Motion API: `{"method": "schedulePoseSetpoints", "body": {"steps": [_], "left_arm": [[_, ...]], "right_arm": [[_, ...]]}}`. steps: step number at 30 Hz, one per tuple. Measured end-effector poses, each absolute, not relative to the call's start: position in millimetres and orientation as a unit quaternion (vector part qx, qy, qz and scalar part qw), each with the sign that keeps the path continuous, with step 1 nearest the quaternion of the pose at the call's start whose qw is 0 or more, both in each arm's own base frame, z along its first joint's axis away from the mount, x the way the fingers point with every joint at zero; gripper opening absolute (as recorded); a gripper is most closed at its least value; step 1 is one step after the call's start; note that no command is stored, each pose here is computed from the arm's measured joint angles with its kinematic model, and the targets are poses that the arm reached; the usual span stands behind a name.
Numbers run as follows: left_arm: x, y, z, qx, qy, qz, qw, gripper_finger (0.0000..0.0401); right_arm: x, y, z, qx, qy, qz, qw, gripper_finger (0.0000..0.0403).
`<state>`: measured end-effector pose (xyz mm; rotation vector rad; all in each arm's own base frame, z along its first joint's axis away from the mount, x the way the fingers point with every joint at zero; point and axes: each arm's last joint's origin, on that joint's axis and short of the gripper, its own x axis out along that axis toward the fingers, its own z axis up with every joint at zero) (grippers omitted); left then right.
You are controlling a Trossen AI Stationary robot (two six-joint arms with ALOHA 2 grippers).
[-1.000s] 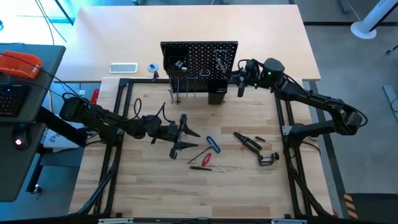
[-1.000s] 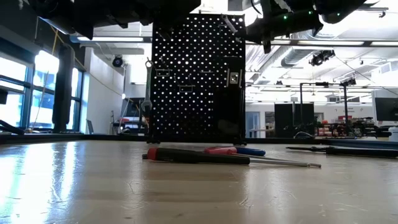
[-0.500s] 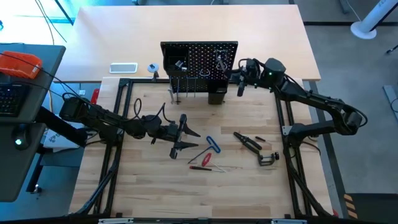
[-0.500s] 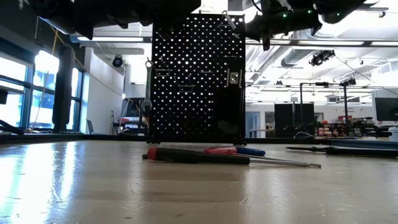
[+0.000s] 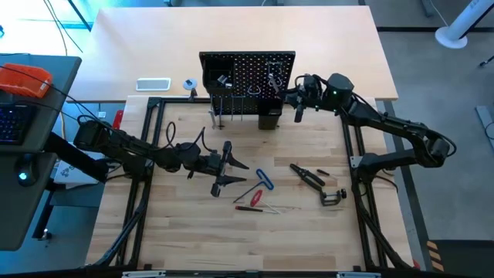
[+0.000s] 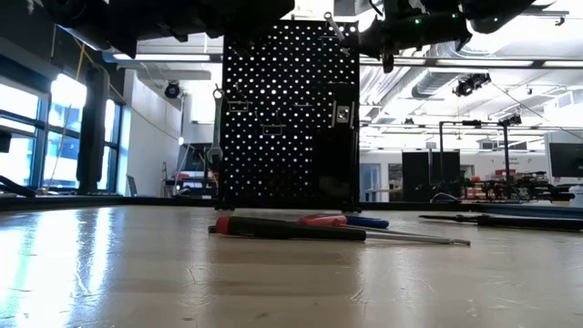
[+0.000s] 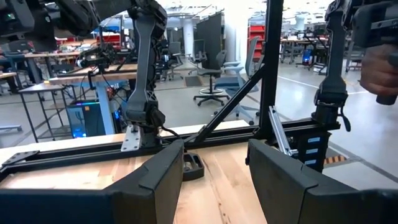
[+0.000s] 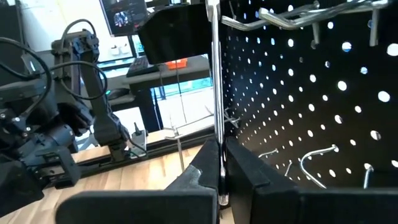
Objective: Hang tools onto peg board
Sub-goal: Hang the wrench on the pegboard
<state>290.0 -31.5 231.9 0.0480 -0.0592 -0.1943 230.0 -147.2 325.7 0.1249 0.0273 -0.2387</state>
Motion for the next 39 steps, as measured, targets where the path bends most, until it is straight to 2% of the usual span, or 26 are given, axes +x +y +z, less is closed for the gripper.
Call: {"method": "schedulePoseSetpoints", "body": {"steps": [35, 39], "left_arm": [[290.1, -31.4, 233.0, 0.018, -0.034, -0.093, 0.995, 0.0172], [290.1, -31.4, 233.0, 0.018, -0.034, -0.093, 0.995, 0.0172]], "right_arm": [[237.2, -168.2, 308.8, 0.086, 0.025, -0.131, 0.987, 0.0003], [237.2, -168.2, 308.8, 0.088, 0.025, -0.131, 0.987, 0.0019]]}}
